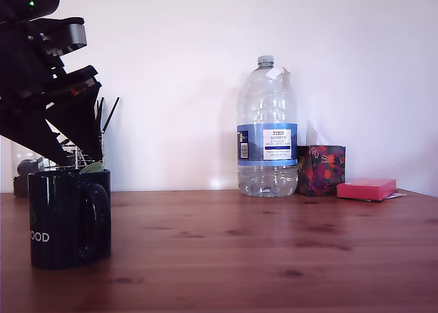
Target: Pick up the coffee capsules from the table one by one and drop them inside the nearest coffee cup
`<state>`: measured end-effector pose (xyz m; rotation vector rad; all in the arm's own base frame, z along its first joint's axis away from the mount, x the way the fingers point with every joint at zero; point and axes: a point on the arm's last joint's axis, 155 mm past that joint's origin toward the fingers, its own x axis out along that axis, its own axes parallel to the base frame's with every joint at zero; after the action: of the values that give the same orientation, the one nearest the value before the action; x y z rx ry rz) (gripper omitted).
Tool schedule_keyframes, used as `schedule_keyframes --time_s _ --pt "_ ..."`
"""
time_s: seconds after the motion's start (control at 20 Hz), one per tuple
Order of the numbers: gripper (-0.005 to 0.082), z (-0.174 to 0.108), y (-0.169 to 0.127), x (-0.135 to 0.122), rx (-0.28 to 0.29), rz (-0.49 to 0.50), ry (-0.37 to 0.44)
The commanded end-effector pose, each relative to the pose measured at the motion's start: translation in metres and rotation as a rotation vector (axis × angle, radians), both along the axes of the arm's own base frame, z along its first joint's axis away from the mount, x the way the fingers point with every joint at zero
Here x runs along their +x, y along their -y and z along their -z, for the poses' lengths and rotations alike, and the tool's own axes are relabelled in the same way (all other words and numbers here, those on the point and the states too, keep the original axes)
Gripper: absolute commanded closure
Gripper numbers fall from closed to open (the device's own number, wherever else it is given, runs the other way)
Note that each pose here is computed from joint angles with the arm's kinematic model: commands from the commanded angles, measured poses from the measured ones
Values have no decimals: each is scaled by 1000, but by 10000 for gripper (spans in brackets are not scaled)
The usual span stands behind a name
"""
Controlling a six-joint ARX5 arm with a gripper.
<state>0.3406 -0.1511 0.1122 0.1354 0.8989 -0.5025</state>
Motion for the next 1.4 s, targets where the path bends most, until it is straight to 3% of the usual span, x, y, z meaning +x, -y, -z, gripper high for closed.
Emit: schedule_keyframes --time_s 0.0,0.25,0.3,0.6,0.75,1.35 --pt "238 -17 3 2 -20 6 59" --pt "769 -53 4 4 -82 6 235" --pt "790 -59 3 4 -97 4 273" --pt "789 -84 -8 -8 -204 -39 488" --pt "789 -83 -17 -15 -249 -76 544" --pt "788 -61 -36 -47 -360 -158 594"
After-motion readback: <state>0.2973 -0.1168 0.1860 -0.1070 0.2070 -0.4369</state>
